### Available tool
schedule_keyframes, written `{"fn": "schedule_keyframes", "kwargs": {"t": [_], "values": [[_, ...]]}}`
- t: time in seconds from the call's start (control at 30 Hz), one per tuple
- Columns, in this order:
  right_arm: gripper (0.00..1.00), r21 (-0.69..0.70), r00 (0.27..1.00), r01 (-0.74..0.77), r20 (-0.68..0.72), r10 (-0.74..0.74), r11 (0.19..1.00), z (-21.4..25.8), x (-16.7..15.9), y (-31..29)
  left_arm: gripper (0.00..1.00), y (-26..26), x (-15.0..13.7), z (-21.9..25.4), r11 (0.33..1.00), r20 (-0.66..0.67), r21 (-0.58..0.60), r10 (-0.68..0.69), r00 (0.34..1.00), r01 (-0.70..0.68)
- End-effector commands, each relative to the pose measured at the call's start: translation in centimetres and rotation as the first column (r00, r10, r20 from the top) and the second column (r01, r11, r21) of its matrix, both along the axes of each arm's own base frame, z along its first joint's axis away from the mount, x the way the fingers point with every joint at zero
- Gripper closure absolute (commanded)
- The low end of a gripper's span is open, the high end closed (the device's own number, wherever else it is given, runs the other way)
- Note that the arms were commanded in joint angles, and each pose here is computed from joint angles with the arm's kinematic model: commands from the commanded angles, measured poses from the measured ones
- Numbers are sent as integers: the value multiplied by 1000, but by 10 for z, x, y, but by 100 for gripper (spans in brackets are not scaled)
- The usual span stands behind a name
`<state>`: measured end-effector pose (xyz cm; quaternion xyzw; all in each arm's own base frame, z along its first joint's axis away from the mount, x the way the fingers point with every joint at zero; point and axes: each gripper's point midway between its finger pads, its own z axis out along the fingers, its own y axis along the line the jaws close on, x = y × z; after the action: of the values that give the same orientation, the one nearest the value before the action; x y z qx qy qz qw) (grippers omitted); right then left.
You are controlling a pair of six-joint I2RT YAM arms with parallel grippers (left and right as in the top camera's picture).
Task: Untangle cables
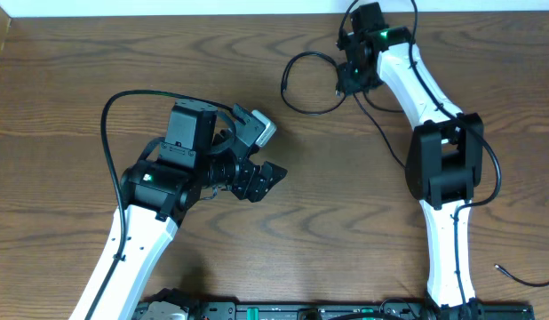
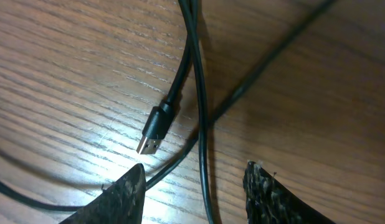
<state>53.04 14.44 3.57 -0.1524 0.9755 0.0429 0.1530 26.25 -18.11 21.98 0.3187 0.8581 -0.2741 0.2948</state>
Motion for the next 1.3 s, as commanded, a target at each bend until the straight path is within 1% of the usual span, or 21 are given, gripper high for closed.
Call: {"fn": "schedule_keyframes", "kwargs": {"t": [0.0,0.07,0.3,0.4,0.53,0.63,0.8,0.87,0.93,0.97,1.0,1.07,1.13,1.2,1.23,1.27], "values": [[54,7,1000,21,-10,-21,1000,-5,-2,1,21,-2,-1,6,1000,24,-6,-27,999,27],[55,-21,999,30,-15,-30,999,-10,-2,-3,22,-2,-2,7,1000,26,-5,-28,999,29],[57,-30,998,35,-55,-37,999,-32,-7,-2,21,-2,-3,7,999,28,-1,-34,999,34],[57,-34,997,33,-66,-36,999,-35,-9,-2,21,-2,-3,7,999,31,0,-36,999,36],[59,-54,998,9,-69,-12,999,-37,-11,-4,21,-2,-3,7,999,31,0,-36,999,36],[58,-87,996,0,-86,-7,996,-40,-16,-9,21,-2,-3,7,999,31,-1,-36,999,36],[59,-94,994,-3,-112,-7,996,-49,-23,-10,22,-1,-4,6,999,29,0,-36,999,36],[65,-97,992,-6,-123,-6,995,-53,-27,-11,21,-2,-4,7,999,28,-2,-37,999,38],[91,-98,992,-7,-129,-5,995,-55,-29,-10,22,-2,-4,7,999,28,-2,-37,999,38],[99,-88,992,-9,-125,-2,996,-55,-28,-7,21,-2,-4,7,999,28,-2,-37,999,38],[99,-65,993,-8,-121,0,998,-53,-27,-2,22,-2,-4,7,999,28,-2,-37,999,38],[99,-37,995,19,-101,-23,999,-44,-22,4,21,-2,-4,7,999,28,-2,-37,999,37],[99,-17,1000,19,-24,-20,1000,-5,-8,9,22,-2,-4,7,999,28,-2,-37,999,37],[99,6,994,39,100,-40,999,61,9,3,21,-2,-4,7,999,27,-2,-37,999,37],[99,15,991,42,130,-43,999,78,11,2,21,-2,-4,7,999,27,-3,-37,999,37],[99,35,978,50,199,-56,998,116,15,-3,21,-2,-4,7,999,27,-3,-37,999,37]]}}
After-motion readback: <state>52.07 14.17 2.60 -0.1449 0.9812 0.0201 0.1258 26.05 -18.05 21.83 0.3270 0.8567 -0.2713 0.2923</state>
